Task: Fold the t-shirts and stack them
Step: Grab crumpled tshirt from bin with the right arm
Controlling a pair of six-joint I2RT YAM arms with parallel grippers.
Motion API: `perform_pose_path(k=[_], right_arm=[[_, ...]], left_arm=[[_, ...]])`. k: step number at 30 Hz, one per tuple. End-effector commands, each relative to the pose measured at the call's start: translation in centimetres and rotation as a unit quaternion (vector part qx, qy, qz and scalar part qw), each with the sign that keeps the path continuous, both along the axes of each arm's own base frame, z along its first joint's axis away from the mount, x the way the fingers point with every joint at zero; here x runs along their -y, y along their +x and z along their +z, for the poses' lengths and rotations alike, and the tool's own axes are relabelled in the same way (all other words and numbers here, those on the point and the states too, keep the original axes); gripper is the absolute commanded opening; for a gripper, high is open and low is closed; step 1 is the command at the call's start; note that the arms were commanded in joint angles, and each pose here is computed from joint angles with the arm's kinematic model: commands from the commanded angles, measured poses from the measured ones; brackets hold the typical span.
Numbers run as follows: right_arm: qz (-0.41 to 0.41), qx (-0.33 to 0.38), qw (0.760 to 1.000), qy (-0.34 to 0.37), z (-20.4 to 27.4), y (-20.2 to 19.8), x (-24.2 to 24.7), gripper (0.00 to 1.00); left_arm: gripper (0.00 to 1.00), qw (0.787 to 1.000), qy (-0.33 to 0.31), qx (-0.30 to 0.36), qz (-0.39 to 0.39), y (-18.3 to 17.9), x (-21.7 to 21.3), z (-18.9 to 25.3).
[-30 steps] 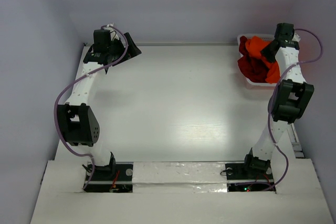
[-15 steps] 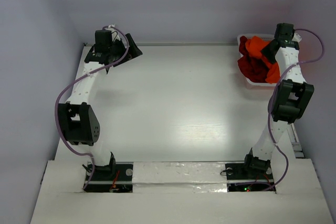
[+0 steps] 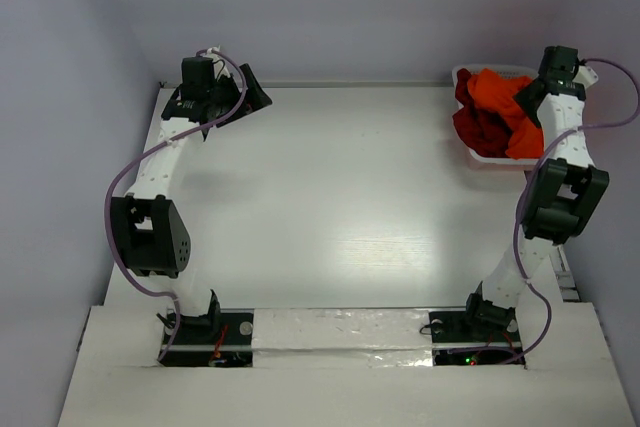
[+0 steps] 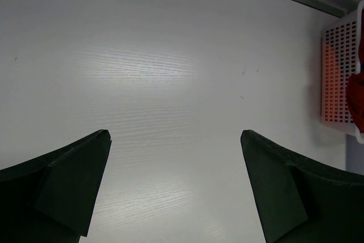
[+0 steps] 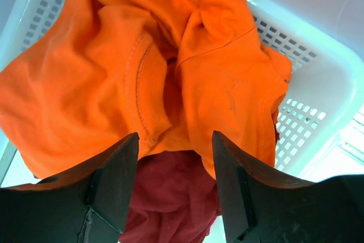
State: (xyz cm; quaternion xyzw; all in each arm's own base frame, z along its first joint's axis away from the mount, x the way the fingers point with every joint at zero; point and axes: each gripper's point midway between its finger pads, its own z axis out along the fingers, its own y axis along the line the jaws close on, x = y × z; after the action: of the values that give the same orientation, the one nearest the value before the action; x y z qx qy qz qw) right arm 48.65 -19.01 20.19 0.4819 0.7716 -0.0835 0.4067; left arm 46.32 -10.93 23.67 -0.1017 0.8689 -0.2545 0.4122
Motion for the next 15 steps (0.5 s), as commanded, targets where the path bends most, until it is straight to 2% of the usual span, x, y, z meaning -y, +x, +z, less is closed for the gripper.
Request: perform_pose_path(k=[1, 15], right_arm=[[0.002, 0.024, 1.000, -0.007, 1.3, 1.2, 0.6, 0.58], [0.040, 0.025, 0.999, 0.014, 0.0, 3.3, -0.2, 0.55]], left_arm=[[0.99, 1.000, 0.003, 0.023, -0.006, 0.3, 0.2, 1.5], [0.99, 1.000, 0.000, 0.016, -0.006, 0.5, 0.3, 0.9]])
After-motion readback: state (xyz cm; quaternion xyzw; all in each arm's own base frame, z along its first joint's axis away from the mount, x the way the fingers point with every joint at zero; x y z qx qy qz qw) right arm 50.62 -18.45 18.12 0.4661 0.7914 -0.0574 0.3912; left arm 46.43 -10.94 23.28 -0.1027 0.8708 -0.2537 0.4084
